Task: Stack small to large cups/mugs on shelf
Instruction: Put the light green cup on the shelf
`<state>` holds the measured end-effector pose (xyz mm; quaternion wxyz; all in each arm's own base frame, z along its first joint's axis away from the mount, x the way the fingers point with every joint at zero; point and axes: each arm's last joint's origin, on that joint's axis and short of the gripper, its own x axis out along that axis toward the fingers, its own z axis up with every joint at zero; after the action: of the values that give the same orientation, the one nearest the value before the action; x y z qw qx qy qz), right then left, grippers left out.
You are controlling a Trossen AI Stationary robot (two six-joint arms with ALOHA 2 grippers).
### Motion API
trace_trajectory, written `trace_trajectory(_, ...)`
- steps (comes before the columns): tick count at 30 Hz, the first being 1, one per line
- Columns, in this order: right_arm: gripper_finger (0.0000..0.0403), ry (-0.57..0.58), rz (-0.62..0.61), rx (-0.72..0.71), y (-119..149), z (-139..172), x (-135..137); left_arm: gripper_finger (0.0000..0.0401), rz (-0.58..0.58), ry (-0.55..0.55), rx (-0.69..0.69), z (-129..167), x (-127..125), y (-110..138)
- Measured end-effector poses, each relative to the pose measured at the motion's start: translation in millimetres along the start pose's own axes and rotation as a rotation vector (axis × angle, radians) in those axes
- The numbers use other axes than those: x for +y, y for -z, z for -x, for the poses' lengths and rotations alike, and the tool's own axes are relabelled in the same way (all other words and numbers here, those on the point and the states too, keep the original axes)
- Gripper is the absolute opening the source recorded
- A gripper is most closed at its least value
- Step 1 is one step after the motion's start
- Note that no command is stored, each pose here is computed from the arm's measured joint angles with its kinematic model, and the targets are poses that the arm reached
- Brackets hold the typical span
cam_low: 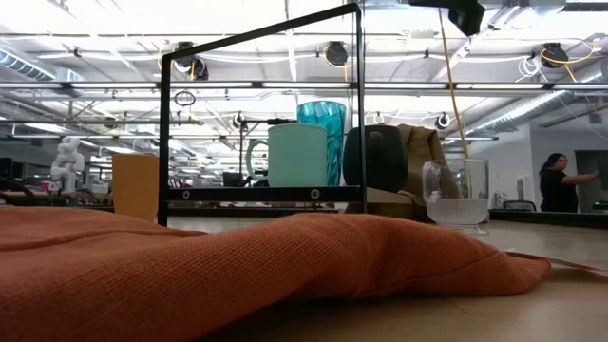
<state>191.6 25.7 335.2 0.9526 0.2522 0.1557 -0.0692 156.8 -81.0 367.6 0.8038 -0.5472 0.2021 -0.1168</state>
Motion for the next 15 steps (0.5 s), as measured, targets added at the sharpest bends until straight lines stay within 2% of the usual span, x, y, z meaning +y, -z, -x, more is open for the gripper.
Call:
trace_trajectory(4, 0.0192, 0.007, 0.012, 0.011, 1.3, -1.7, -0.5, 0.0236, 0.061, -0.182, 0.225, -27.4, -1.7, 25.1)
trace_trajectory(6, 0.0192, 0.009, 0.024, 0.014, 1.7, -1.9, -0.6, 0.0236, 0.089, -0.237, 0.288, -42.3, -2.2, 37.9)
trace_trajectory(10, 0.0192, 0.010, 0.050, 0.018, 1.9, -1.8, -0.8, 0.0236, 0.092, -0.256, 0.343, -63.3, -14.6, 56.3)
trace_trajectory(15, 0.0192, 0.012, 0.079, 0.036, 3.5, -1.7, -1.5, 0.0236, 0.046, -0.287, 0.298, -80.9, -33.7, 63.4)
